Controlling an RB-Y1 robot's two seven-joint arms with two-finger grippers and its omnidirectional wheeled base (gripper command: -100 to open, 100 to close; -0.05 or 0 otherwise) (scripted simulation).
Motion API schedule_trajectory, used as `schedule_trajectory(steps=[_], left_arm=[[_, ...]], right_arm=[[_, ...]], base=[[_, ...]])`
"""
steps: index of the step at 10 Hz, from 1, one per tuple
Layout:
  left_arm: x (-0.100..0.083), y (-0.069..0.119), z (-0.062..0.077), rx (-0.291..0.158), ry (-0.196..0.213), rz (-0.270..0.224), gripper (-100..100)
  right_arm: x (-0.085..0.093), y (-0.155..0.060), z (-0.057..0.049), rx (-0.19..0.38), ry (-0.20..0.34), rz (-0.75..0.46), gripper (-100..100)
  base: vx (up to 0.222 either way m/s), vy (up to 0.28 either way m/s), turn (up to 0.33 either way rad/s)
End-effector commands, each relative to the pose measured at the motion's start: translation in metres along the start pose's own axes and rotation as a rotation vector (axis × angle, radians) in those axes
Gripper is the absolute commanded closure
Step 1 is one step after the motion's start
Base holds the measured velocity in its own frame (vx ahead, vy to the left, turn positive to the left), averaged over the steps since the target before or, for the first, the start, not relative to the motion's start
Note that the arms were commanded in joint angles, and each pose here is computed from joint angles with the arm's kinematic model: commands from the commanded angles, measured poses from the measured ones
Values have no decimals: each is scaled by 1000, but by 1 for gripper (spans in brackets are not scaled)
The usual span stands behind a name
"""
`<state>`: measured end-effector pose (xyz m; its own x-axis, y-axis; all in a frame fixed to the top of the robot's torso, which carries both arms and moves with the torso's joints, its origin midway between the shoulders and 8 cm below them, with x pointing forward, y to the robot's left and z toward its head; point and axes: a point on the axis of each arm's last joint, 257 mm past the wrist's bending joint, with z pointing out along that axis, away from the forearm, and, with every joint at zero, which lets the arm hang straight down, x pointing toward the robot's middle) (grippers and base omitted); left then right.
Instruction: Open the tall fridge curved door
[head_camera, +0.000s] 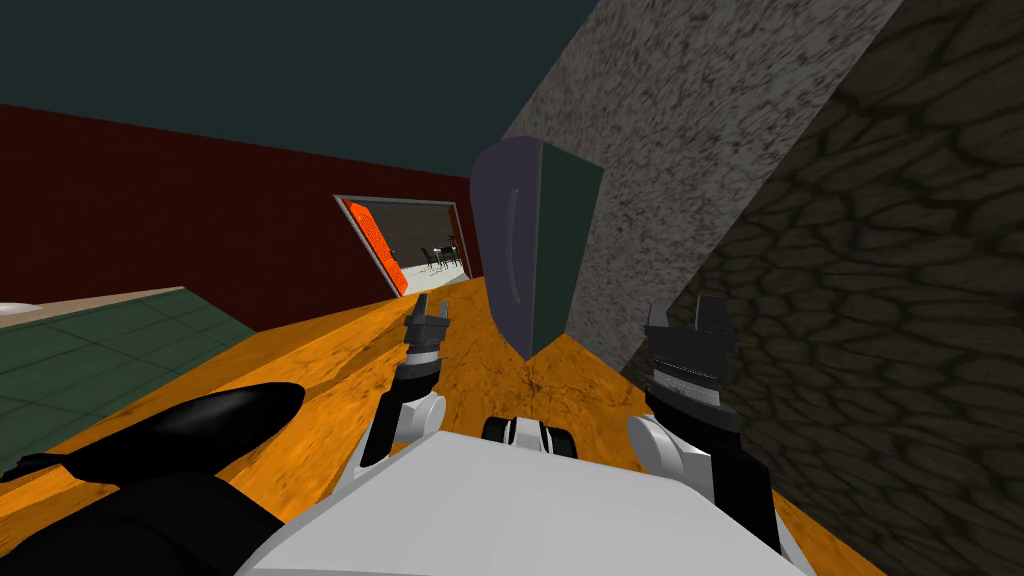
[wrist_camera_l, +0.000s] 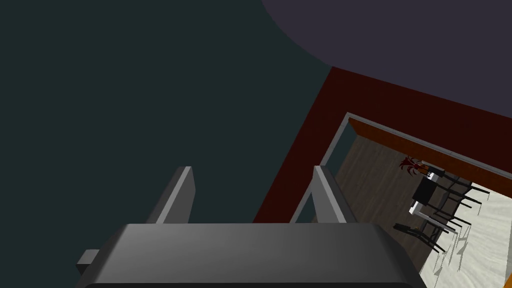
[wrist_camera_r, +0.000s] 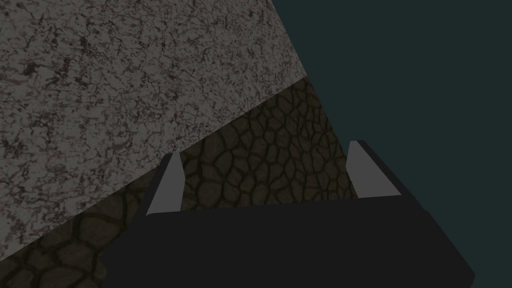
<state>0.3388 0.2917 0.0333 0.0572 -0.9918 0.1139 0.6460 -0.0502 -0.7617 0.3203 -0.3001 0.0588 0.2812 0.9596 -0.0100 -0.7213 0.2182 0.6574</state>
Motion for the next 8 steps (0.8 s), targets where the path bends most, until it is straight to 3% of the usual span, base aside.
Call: schedule_trajectory(steps=[1,8], left_arm=[[4,8,-1,-13,31,22,-100],[10,62,-14,-69,108,133,-100]], right_arm=[[0,0,0,0,0,0,0],[0,0,0,1,0,0,0]], base=[[27,-6,12],[86,-19,20]])
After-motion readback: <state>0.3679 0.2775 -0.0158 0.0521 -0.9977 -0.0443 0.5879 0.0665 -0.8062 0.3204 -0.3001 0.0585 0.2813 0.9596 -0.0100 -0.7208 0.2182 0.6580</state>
